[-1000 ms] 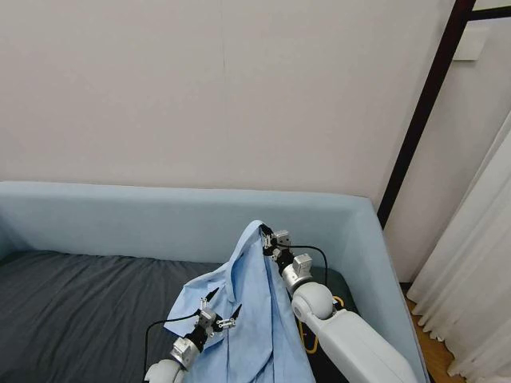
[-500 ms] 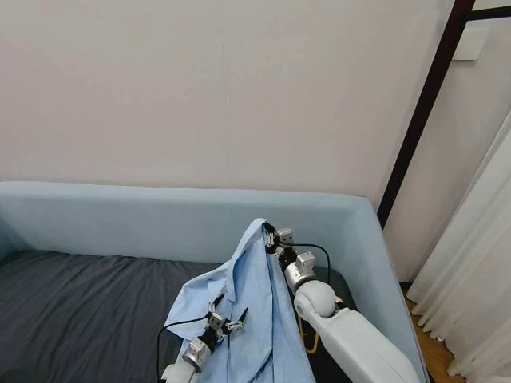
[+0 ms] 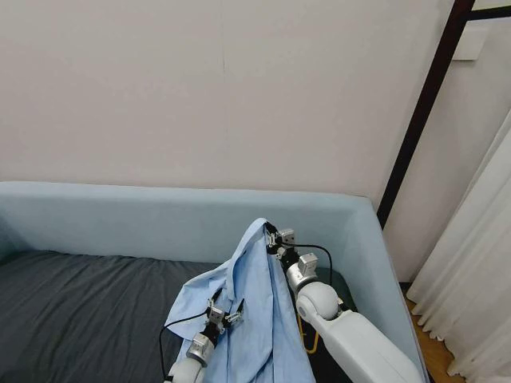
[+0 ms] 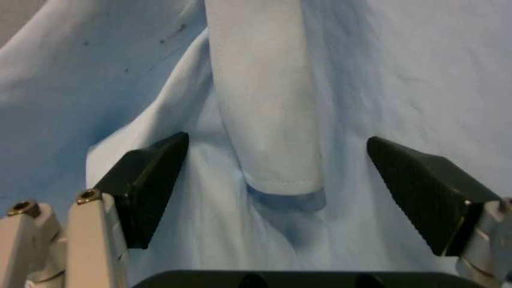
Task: Pick up the clothes from the sofa and hang them on the clothes hanger.
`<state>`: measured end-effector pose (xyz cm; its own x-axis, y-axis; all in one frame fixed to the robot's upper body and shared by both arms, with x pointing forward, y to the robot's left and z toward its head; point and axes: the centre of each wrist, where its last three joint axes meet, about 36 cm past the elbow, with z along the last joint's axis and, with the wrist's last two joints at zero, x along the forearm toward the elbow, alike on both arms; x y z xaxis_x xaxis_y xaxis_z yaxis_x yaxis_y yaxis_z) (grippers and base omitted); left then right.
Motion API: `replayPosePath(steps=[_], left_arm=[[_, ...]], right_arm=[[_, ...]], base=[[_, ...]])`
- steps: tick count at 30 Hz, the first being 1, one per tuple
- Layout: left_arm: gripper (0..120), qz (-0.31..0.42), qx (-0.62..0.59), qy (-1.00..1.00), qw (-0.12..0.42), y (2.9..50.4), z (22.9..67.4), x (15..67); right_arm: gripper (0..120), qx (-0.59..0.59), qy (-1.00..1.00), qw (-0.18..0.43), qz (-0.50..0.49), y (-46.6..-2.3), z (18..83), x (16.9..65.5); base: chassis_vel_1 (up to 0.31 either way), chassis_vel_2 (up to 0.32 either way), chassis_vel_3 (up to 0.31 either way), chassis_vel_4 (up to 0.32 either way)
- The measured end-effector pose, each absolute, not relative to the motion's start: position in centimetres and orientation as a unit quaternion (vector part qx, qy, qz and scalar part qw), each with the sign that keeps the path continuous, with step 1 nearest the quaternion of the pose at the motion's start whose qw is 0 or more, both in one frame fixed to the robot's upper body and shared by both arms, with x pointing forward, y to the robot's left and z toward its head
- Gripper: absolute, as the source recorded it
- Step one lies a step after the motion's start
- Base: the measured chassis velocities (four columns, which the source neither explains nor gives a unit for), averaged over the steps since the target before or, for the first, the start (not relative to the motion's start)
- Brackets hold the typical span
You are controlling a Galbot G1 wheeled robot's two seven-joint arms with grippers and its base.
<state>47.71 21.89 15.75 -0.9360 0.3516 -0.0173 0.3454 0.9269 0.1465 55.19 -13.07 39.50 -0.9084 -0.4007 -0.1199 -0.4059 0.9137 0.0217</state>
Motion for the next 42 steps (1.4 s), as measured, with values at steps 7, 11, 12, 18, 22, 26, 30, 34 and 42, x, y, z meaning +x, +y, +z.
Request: replayPosePath(steps=[7, 11, 12, 18, 22, 26, 30, 34, 42], left_arm=[[73, 0.072, 0.176, 0.982, 0.022, 22.2, 15.7, 47.3], [57, 0.068, 0.177, 0.982, 0.024, 21.7, 15.6, 47.0], [52, 0.067, 0.178, 0.981, 0.025, 21.5, 15.6, 46.8], [34, 0.067, 0.182, 0.981, 0.028, 21.1, 15.4, 46.1], [19, 0.067, 0.182, 0.981, 0.029, 21.0, 15.3, 45.5], [1, 0.069, 0.182, 0.980, 0.035, 21.3, 15.6, 44.7], [0, 0.075, 0.183, 0.980, 0.037, 22.0, 15.8, 44.1], [0, 0.077, 0.179, 0.980, 0.040, 22.4, 16.0, 44.0], [5, 0.073, 0.172, 0.981, 0.047, 22.0, 16.4, 44.0]], right_arm=[[0, -0.206, 0.977, 0.057, 0.023, -13.5, 39.5, 54.9], [0, -0.204, 0.977, 0.056, 0.022, -13.8, 39.5, 54.8], [0, -0.204, 0.977, 0.056, 0.022, -13.9, 39.5, 54.8], [0, -0.199, 0.978, 0.051, 0.023, -14.3, 39.2, 54.8], [0, -0.196, 0.979, 0.049, 0.022, -14.5, 39.1, 54.8], [0, -0.194, 0.980, 0.048, 0.021, -14.6, 38.9, 55.0], [0, -0.194, 0.980, 0.047, 0.020, -14.7, 38.8, 55.1], [0, -0.195, 0.980, 0.046, 0.020, -14.7, 38.8, 55.2], [0, -0.197, 0.979, 0.046, 0.019, -14.6, 38.6, 55.1]], base=[[0.000, 0.000, 0.000, 0.000], [0.000, 0.000, 0.000, 0.000], [0.000, 0.000, 0.000, 0.000], [0.000, 0.000, 0.000, 0.000], [0.000, 0.000, 0.000, 0.000], [0.000, 0.000, 0.000, 0.000], [0.000, 0.000, 0.000, 0.000], [0.000, 0.000, 0.000, 0.000], [0.000, 0.000, 0.000, 0.000]])
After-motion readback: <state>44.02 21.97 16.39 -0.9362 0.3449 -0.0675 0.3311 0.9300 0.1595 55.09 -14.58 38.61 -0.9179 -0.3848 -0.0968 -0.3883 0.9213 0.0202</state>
